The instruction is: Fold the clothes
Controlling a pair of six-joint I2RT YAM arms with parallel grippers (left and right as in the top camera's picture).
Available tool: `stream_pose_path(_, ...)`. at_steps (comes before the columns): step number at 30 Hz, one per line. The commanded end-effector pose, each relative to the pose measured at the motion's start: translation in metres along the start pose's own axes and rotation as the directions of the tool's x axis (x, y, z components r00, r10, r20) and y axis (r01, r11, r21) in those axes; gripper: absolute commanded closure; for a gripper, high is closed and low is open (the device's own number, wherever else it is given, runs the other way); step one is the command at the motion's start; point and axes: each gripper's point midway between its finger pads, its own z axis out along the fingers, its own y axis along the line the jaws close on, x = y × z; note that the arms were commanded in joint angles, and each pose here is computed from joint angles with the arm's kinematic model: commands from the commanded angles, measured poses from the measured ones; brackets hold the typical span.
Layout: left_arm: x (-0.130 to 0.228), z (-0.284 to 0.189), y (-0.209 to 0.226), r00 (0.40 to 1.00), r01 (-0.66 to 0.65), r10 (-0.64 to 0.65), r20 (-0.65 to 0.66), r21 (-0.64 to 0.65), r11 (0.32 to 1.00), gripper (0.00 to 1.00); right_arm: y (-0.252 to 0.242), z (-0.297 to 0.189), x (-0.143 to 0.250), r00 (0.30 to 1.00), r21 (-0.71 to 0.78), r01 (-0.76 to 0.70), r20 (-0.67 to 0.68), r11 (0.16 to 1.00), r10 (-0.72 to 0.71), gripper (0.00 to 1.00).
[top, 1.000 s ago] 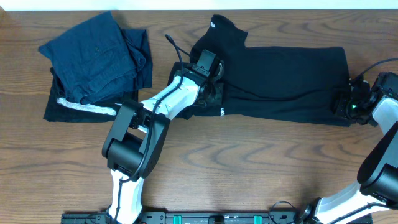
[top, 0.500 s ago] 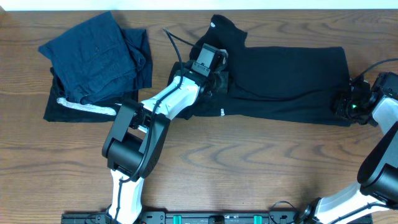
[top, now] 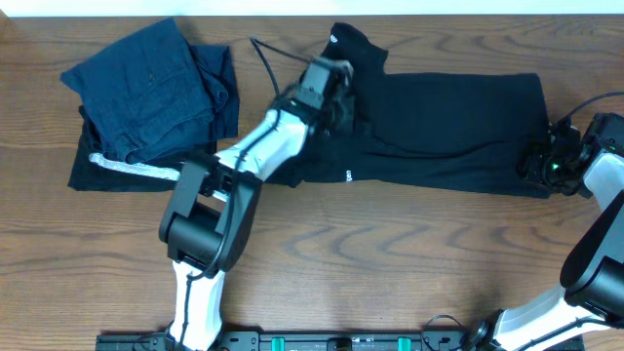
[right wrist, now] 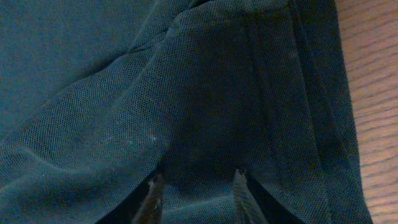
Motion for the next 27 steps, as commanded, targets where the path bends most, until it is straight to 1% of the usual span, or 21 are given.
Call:
stream_pose_path(1,-0.042,-0.027,-0.002,0.996,-0.056,0.056,0.065,-0.006,0.998,0.87,0.003,0.004,0.003,1.000,-0.002,0.003,-0.012,1.000,-0.003,0.61)
stream_pose_path(4,-0.043,-0.038,0.005,0.998,-0.056,0.056,0.016,-0.033,0.998,0.87,0.003,0.004,0.003,1.000,-0.002,0.003,-0.011,1.000,-0.003,0.60)
stream_pose_path(6,-0.034,-0.039,0.011,0.998,-0.065,0.064,-0.025,-0.048,0.997,0.87,0.003,0.004,0.003,1.000,-0.002,0.003,-0.010,1.000,-0.003,0.59)
stream_pose_path(9,-0.013,-0.039,0.019,0.984,-0.142,0.135,-0.114,-0.062,0.988,0.86,0.003,0.004,0.003,1.000,-0.002,0.004,-0.010,1.000,-0.004,0.59)
stream_pose_path(11,0.002,-0.042,0.027,0.967,-0.197,0.179,-0.180,-0.085,0.977,0.78,0.003,0.004,0.003,1.000,-0.002,0.003,-0.011,1.000,-0.003,0.57)
stream_pose_path(12,0.007,-0.044,0.037,0.961,-0.211,0.181,-0.207,-0.134,0.968,0.74,0.003,0.004,0.003,1.000,-0.002,0.003,-0.011,1.000,-0.003,0.57)
stream_pose_path(14,0.014,-0.053,0.064,0.955,-0.221,0.154,-0.254,-0.259,0.940,0.73,0.003,0.004,0.003,1.000,-0.002,0.003,-0.011,1.000,-0.003,0.55)
stream_pose_path(15,0.020,-0.058,0.074,0.949,-0.221,0.136,-0.283,-0.295,0.930,0.71,0.003,0.004,0.003,1.000,-0.002,0.003,-0.011,1.000,-0.003,0.55)
stream_pose_path(16,0.026,-0.061,0.079,0.944,-0.214,0.118,-0.308,-0.304,0.928,0.65,0.003,0.004,0.003,1.000,-0.002,0.003,-0.011,1.000,-0.003,0.54)
stream_pose_path(19,0.043,-0.071,0.090,0.928,-0.166,0.042,-0.370,-0.309,0.937,0.55,0.003,0.004,0.003,1.000,-0.002,0.004,-0.012,1.000,-0.004,0.53)
stream_pose_path(24,0.064,-0.085,0.104,0.901,-0.048,-0.110,-0.420,-0.348,0.936,0.54,0.003,0.004,0.004,1.000,-0.002,0.004,-0.016,1.000,-0.004,0.52)
stream_pose_path(26,0.074,-0.090,0.102,0.878,-0.021,-0.140,-0.457,-0.329,0.944,0.53,0.003,0.004,0.004,1.000,-0.003,0.003,-0.017,1.000,-0.003,0.52)
stream_pose_path(27,0.080,-0.093,0.101,0.864,-0.005,-0.156,-0.478,-0.317,0.948,0.50,0.003,0.004,0.004,1.000,-0.003,0.003,-0.016,1.000,-0.003,0.52)
